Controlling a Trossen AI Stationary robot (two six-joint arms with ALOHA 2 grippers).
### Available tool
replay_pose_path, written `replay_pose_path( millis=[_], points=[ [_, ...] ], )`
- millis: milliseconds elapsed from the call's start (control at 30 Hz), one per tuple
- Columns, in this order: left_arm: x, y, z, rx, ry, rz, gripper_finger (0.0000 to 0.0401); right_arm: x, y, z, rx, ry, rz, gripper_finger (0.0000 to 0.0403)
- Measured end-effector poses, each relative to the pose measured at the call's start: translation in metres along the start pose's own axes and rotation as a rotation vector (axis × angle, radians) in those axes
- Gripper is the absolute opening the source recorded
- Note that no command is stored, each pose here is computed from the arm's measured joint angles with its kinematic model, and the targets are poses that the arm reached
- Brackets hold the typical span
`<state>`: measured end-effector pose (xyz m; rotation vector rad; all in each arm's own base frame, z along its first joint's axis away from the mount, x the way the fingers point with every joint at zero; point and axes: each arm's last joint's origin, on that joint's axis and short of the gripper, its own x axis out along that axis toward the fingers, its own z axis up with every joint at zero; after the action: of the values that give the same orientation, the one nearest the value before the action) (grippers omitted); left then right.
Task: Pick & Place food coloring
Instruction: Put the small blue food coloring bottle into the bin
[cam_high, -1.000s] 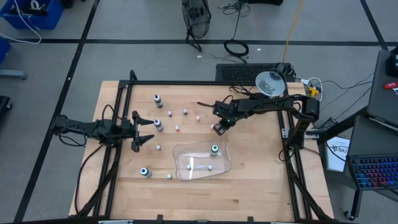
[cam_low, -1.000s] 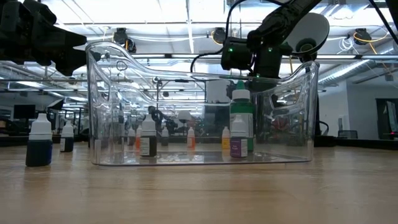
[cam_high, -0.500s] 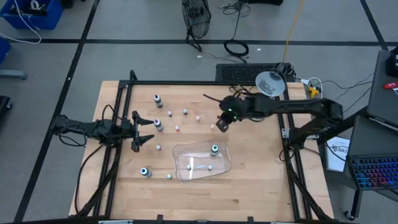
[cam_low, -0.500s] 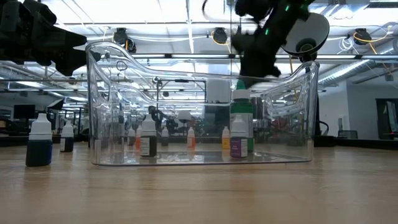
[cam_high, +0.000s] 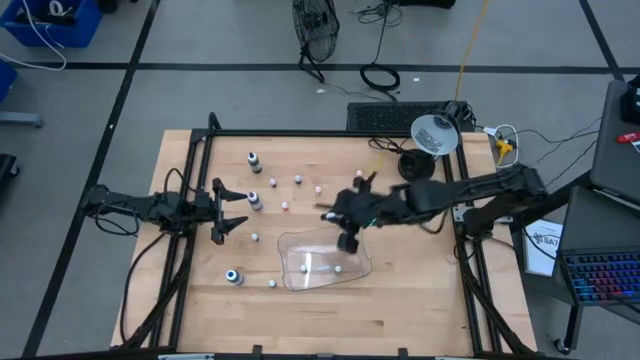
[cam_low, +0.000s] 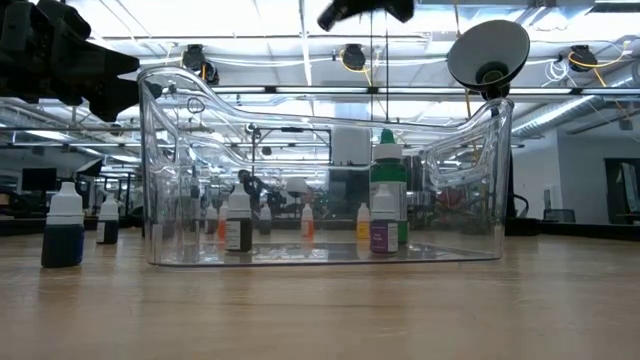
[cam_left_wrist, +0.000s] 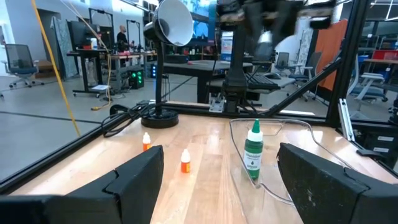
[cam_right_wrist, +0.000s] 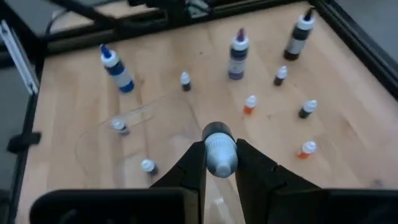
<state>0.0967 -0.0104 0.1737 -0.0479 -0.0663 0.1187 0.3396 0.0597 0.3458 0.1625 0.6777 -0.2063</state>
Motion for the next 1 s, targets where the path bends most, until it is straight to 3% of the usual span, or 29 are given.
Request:
replay_pose_path(
  millis=[200,500,767,1000],
  points=[
    [0.0,0.0,0.0,0.0,0.0,0.0,0.031,0.036,0.036,0.01,-0.103,0.262,-0.012,0.0049],
    [0.0,0.0,0.0,0.0,0.0,0.0,0.031,0.121,0.047,-0.036,-0.149,0.555,-0.046,0.0049],
    [0.0,0.0,0.0,0.0,0.0,0.0,0.031,0.161,0.05,-0.067,-0.16,0.695,-0.052,0.0049],
    [0.0,0.0,0.0,0.0,0.0,0.0,0.031,0.177,0.051,-0.076,-0.154,0.703,-0.029,0.0049]
  ],
)
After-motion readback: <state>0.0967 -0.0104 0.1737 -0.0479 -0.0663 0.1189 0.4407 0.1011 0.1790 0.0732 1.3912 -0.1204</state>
